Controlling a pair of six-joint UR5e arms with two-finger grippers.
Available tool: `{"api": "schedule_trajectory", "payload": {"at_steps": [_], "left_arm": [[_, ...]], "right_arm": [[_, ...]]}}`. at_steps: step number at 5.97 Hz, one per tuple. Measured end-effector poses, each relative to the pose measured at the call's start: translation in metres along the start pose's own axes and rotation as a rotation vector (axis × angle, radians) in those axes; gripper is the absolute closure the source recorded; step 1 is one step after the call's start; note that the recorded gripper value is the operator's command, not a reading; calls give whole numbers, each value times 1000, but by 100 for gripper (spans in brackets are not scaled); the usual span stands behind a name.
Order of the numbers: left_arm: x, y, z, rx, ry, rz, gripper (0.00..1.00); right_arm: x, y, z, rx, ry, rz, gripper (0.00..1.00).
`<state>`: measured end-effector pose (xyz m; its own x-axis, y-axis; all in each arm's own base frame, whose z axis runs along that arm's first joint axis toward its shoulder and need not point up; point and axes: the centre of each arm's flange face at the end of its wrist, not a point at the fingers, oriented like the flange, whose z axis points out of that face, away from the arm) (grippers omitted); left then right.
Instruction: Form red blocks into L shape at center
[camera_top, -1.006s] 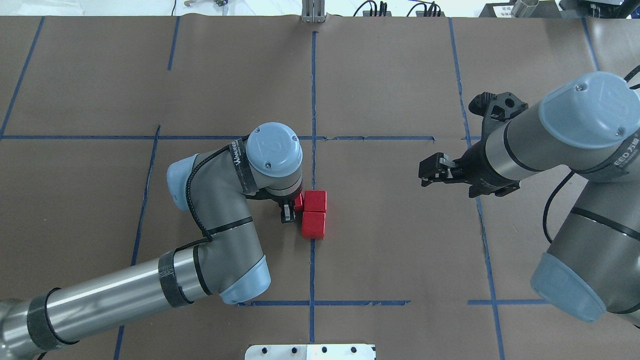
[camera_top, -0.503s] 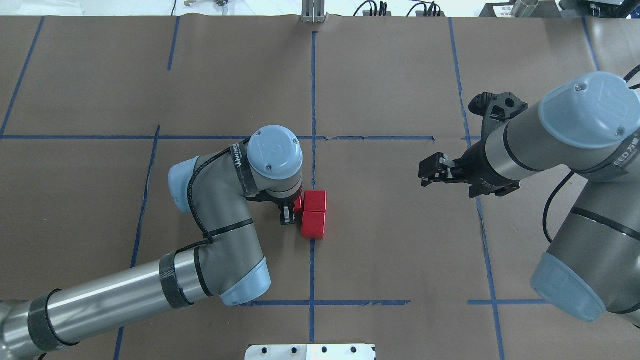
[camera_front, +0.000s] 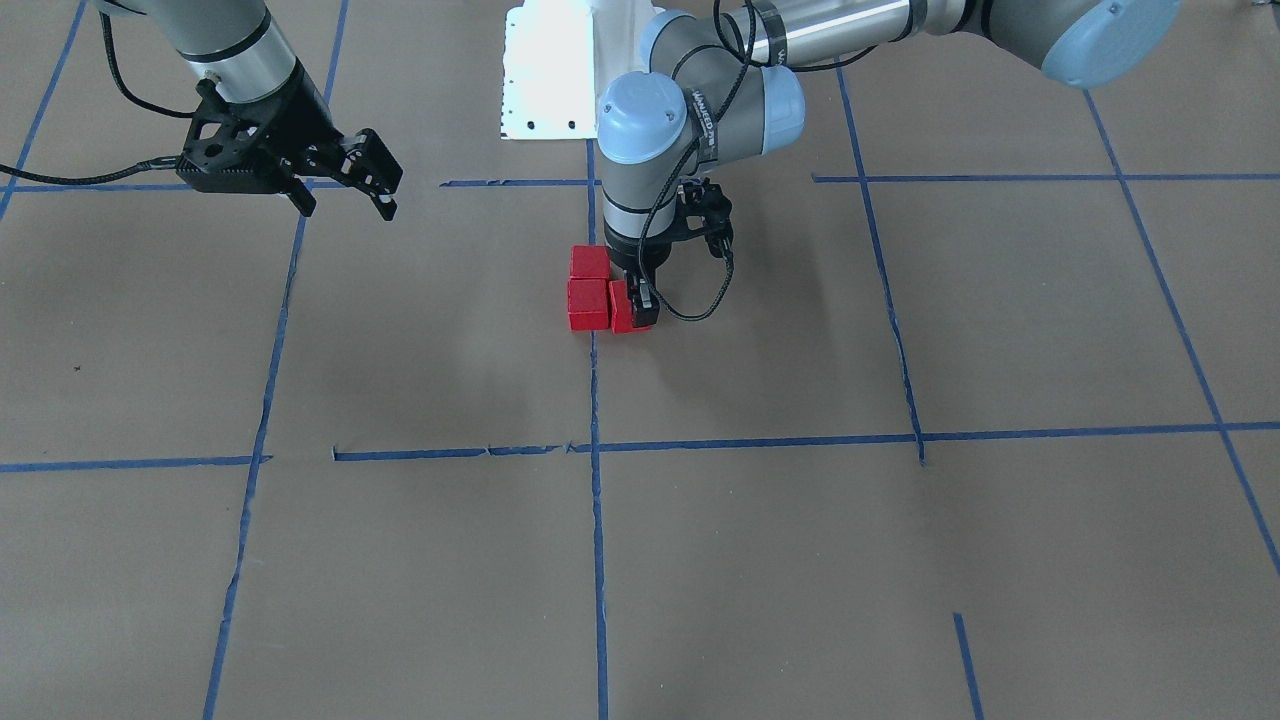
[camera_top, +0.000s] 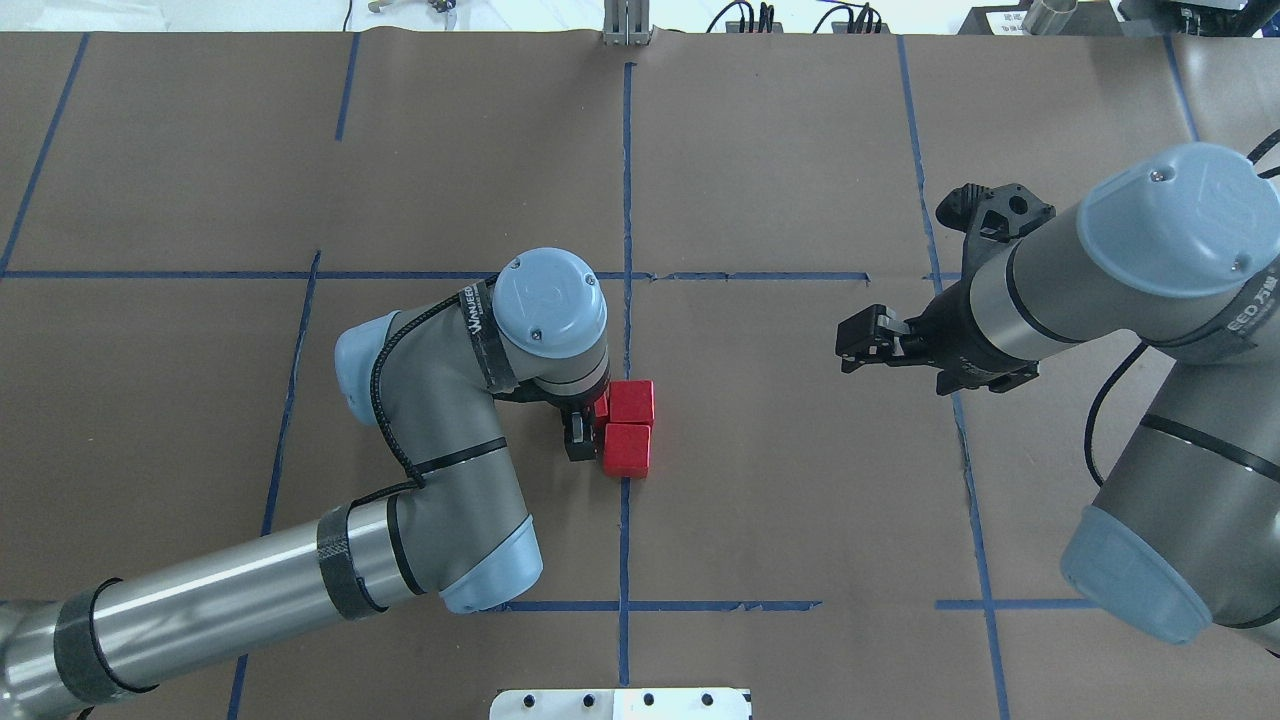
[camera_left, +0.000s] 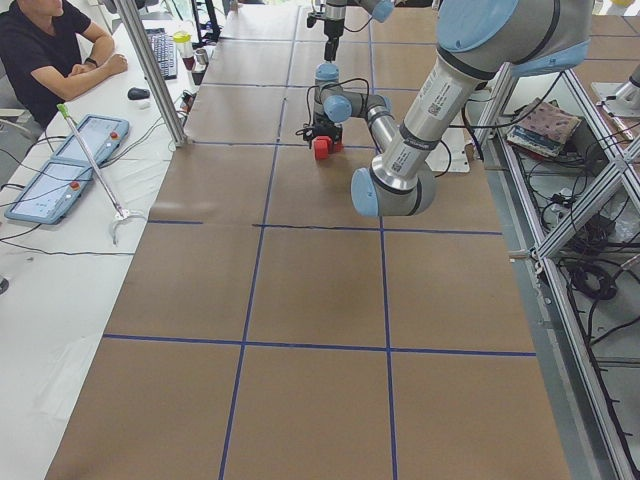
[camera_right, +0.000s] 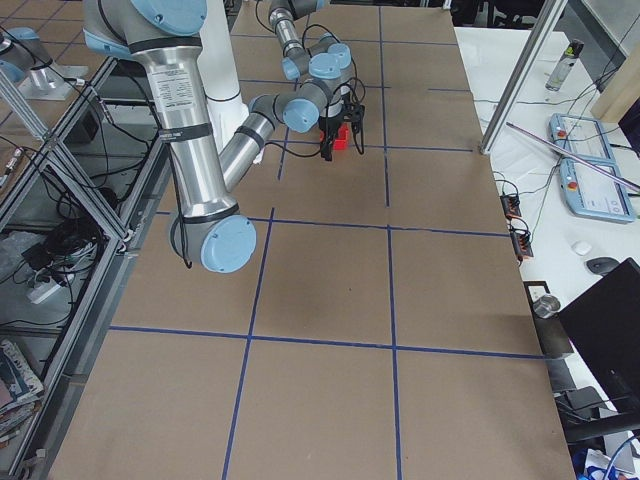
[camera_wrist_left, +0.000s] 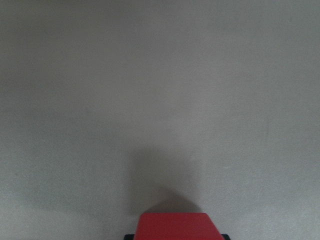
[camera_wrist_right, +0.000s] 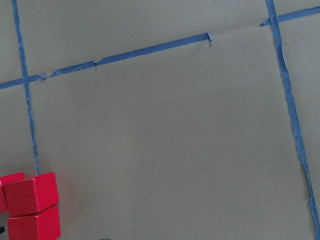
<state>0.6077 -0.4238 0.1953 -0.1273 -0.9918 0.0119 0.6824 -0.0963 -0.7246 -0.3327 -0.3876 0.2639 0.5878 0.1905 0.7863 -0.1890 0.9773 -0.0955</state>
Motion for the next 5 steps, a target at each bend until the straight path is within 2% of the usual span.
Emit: {"api": "schedule_trajectory", "payload": {"at_steps": [1,3,5], "left_arm": [[1,1,-10,-17,6,5,0],[9,-13,-64,-93,41,103,0],[22,-76,-108,-141,59,308,0]], "right_arm": [[0,0,0,2,0,0,0],[3,-5,-1,15,6,3,0],[21,-34,-5,45,30,14,0]]}}
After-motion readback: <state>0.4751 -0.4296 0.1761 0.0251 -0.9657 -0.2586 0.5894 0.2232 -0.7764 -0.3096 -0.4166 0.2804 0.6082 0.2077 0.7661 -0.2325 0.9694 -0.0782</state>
